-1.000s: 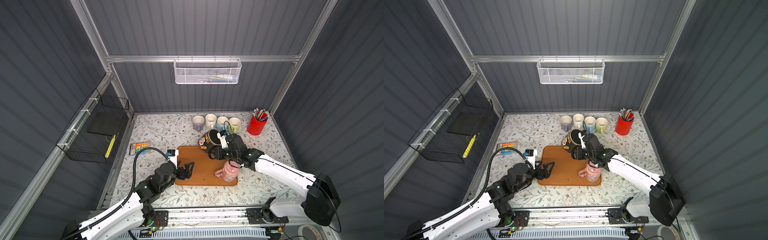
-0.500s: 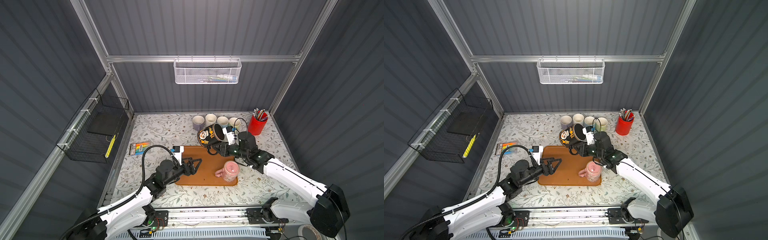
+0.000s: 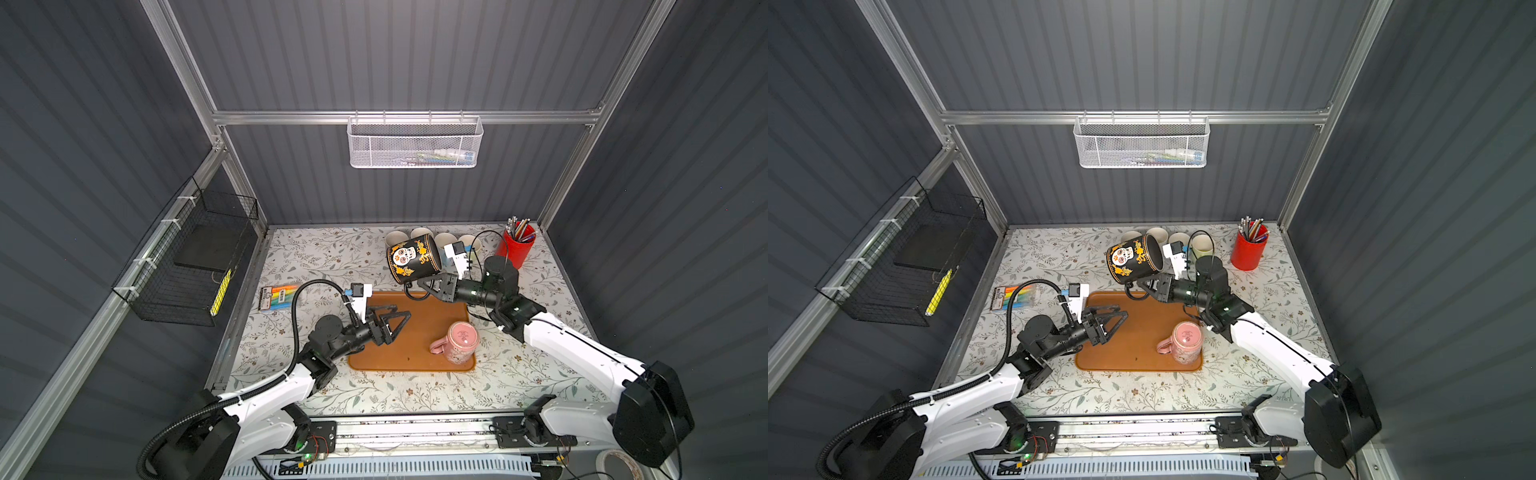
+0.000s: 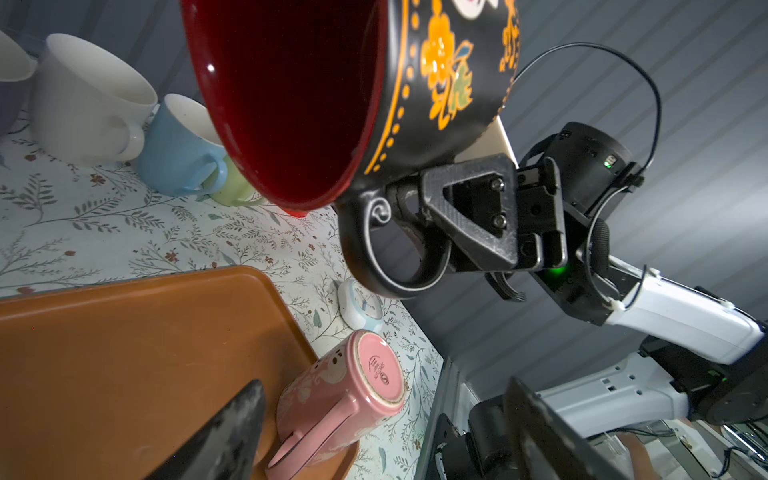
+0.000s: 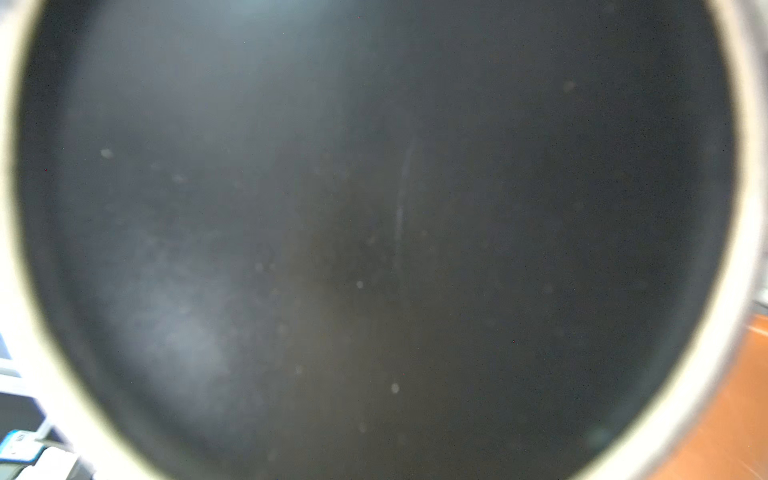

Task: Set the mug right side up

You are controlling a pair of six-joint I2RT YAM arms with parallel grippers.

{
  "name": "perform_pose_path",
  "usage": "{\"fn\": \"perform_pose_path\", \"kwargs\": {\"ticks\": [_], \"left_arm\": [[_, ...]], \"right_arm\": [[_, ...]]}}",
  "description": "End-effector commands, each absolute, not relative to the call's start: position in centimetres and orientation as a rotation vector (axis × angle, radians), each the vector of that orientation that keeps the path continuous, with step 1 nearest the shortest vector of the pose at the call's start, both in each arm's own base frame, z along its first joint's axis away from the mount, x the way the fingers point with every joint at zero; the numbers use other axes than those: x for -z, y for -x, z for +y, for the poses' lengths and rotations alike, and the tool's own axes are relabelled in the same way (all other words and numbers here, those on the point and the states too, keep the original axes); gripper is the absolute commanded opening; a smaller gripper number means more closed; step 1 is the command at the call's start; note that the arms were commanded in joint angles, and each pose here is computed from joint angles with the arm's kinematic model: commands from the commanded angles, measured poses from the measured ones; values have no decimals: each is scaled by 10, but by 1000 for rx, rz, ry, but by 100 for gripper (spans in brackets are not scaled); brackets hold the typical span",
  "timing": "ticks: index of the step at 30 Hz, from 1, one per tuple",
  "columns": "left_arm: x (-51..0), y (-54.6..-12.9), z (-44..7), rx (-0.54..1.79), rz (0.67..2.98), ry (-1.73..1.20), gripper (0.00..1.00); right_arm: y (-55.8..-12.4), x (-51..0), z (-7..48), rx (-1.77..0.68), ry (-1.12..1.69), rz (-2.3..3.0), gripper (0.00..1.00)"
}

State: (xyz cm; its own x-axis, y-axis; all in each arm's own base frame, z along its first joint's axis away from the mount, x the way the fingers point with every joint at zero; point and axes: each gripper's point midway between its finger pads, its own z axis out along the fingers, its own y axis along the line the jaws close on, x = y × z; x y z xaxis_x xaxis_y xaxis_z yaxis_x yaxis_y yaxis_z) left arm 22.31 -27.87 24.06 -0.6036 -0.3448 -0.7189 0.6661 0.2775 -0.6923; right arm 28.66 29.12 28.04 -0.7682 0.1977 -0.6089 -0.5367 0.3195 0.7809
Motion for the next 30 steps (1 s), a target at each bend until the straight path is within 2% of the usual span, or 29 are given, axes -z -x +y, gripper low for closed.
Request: {"fn": "perform_pose_path", "kwargs": {"ticks": [1,13,30], "left_arm": [[-281,-222,-281,1531,1537,-343,87],[-301,-241,-278,1553,1461,-306,68],[-315,-252,-285,1605,1410,-322,51]], "right_arm": [[-278,-349,294,-1597,440,1659,0],[-273,-359,296,-1647,474,1597,0],[-262,-351,296,-1681,516,1593,0]]}}
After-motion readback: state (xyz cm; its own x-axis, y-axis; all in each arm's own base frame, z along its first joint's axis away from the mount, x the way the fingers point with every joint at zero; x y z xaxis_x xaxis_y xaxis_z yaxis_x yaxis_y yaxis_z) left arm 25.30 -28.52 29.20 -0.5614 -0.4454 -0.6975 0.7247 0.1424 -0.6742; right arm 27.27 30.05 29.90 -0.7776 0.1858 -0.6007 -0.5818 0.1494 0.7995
